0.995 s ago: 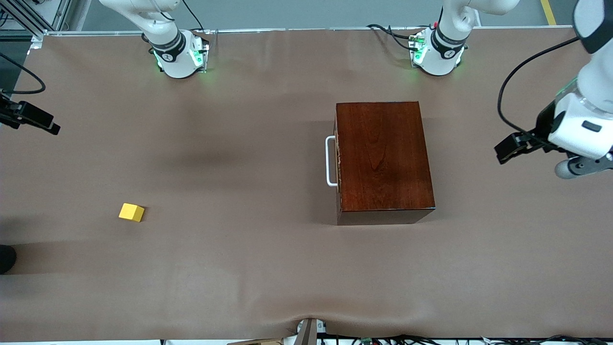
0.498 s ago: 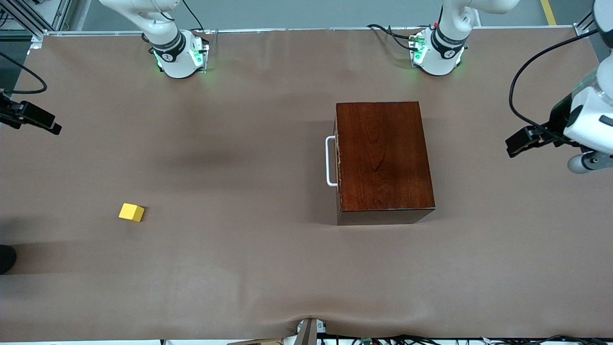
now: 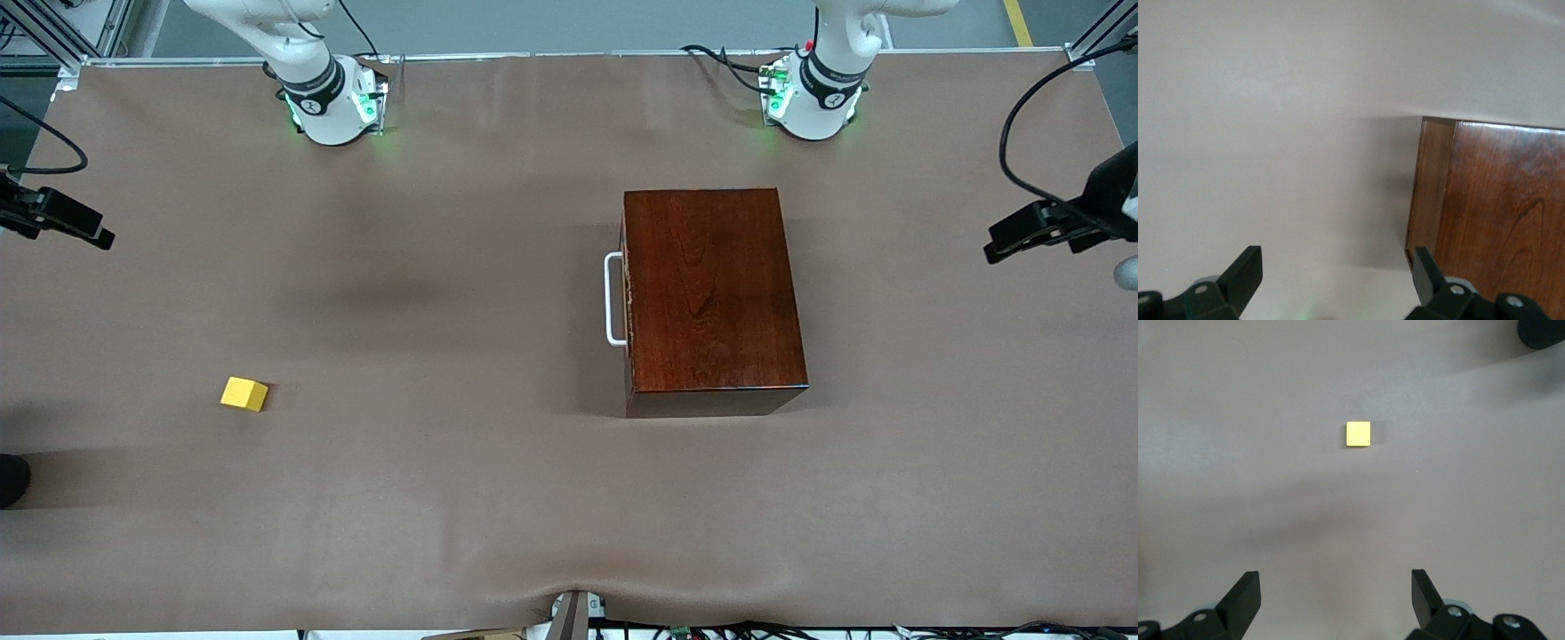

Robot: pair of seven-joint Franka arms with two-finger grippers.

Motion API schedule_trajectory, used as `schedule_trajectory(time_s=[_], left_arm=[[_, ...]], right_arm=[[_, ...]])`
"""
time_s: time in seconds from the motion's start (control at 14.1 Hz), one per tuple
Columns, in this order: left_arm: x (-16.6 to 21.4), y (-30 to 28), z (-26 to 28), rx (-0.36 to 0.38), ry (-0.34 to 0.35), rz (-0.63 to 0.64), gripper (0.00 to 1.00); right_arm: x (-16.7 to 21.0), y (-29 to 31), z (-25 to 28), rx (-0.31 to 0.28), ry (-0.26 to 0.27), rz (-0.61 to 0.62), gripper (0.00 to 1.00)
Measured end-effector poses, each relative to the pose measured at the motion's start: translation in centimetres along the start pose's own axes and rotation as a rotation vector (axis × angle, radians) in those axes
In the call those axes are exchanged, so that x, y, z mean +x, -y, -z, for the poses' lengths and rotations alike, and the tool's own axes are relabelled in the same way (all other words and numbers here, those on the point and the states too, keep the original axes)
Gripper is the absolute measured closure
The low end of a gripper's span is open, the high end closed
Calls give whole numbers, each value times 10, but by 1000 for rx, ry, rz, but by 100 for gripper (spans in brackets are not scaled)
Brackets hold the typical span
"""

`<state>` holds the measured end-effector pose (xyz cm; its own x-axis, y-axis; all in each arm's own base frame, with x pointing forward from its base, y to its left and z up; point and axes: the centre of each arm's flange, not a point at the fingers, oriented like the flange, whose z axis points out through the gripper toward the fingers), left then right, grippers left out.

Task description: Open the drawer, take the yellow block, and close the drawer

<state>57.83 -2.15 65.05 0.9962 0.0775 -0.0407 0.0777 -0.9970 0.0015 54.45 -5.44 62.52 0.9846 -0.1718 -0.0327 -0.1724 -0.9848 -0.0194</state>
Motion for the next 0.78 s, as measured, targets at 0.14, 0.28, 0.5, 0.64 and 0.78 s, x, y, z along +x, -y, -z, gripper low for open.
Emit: schedule_trajectory(time_s=[0.14, 0.28, 0.5, 0.64, 0.78], left_arm=[[-11, 4, 0, -7, 8, -13, 0], [-23, -1, 2, -9, 11, -27, 0], [-40, -10, 1, -1, 5, -48, 0], [-48, -10, 1, 12, -6, -49, 0], [-51, -12, 4, 57, -33, -59, 0]], right_arm=[[0, 0, 0, 0, 0, 0, 0], [0, 1, 0, 0, 0, 3, 0], [-1, 7, 0, 0, 0, 13, 0], [-1, 7, 0, 0, 0, 14, 0], [0, 7, 0, 0, 0, 13, 0]])
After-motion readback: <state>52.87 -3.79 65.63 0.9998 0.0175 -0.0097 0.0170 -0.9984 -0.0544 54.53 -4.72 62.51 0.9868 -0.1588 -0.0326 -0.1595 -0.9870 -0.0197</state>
